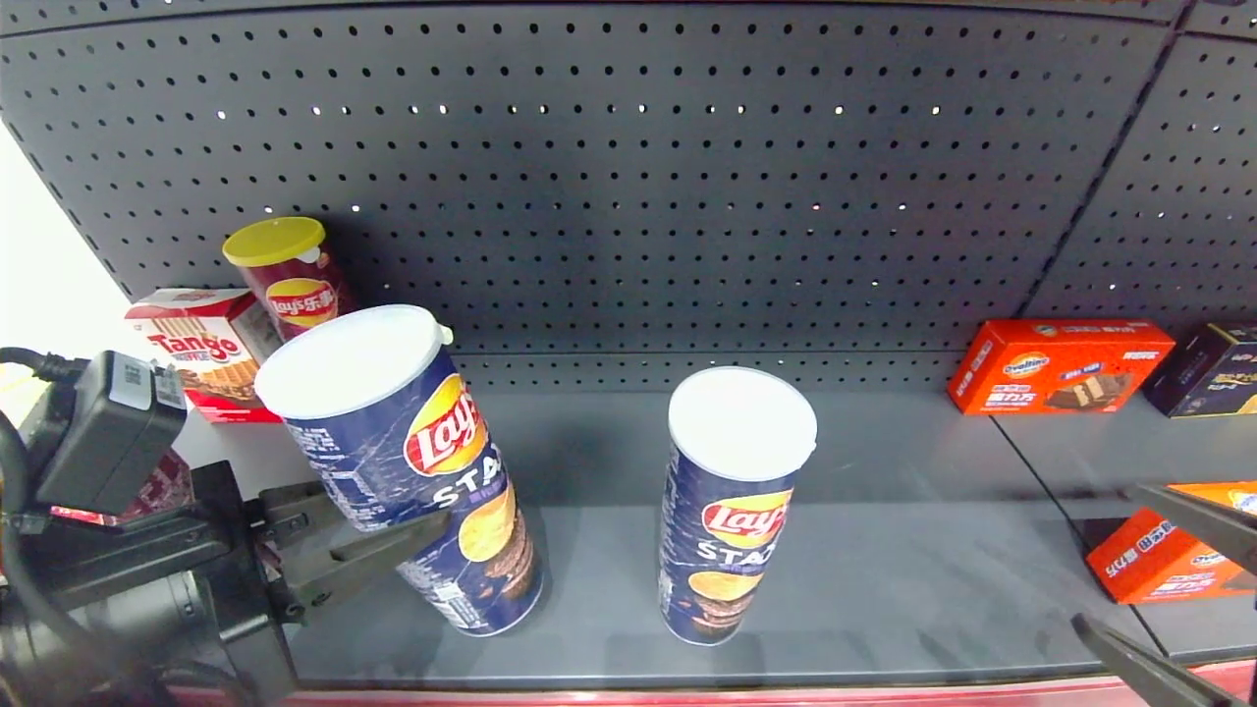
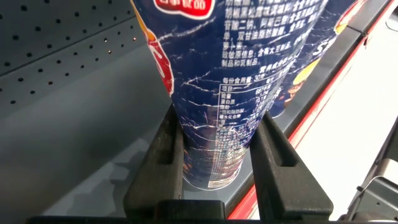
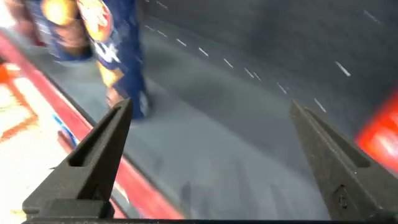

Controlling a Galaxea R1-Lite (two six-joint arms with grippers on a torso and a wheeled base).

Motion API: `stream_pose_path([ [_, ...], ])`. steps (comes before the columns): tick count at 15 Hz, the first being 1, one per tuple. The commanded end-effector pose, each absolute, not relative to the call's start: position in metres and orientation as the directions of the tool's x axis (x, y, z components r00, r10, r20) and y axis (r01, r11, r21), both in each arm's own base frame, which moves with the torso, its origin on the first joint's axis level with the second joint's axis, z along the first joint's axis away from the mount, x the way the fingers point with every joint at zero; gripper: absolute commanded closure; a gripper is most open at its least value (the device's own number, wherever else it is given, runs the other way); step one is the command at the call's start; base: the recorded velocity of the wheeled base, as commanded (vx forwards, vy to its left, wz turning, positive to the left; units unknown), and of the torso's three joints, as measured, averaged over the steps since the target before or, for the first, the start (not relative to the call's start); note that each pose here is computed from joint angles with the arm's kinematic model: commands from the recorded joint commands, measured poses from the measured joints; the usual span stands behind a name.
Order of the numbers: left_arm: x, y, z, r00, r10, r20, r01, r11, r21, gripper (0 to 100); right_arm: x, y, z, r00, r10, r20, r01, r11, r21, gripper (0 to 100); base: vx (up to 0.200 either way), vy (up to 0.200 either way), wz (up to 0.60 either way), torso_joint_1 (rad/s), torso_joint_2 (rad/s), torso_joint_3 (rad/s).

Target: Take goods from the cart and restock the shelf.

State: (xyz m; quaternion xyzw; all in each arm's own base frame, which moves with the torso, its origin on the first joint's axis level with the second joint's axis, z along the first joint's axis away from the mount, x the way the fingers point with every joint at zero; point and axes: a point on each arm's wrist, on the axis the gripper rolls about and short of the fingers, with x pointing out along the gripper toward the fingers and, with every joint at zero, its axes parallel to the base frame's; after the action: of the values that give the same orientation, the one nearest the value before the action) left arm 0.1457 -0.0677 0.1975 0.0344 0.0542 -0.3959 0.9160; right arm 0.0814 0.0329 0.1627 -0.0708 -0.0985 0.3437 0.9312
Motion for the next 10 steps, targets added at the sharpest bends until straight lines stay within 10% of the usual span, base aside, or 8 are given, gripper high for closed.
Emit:
stream_pose_path([
  [1, 0.146, -0.068, 0.197, 0.68, -0.722, -0.126, 0.73, 0.684, 0.02, 100, 0.021, 0.011, 0.147, 0.864, 0.458, 0.209, -0.437, 0.888, -0.139, 0, 0.0, 0.0, 0.0, 0.0, 0.0, 0.0],
  [10, 0.143, -0.067, 0.196, 0.692, -0.71, -0.13, 0.718, 0.695, 0.028, 100, -0.015, -0.01, 0.084, 0.981, -0.182, -0.061, 0.183, 0.983, 0.018, 0, 0.0, 0.0, 0.0, 0.0, 0.0, 0.0],
])
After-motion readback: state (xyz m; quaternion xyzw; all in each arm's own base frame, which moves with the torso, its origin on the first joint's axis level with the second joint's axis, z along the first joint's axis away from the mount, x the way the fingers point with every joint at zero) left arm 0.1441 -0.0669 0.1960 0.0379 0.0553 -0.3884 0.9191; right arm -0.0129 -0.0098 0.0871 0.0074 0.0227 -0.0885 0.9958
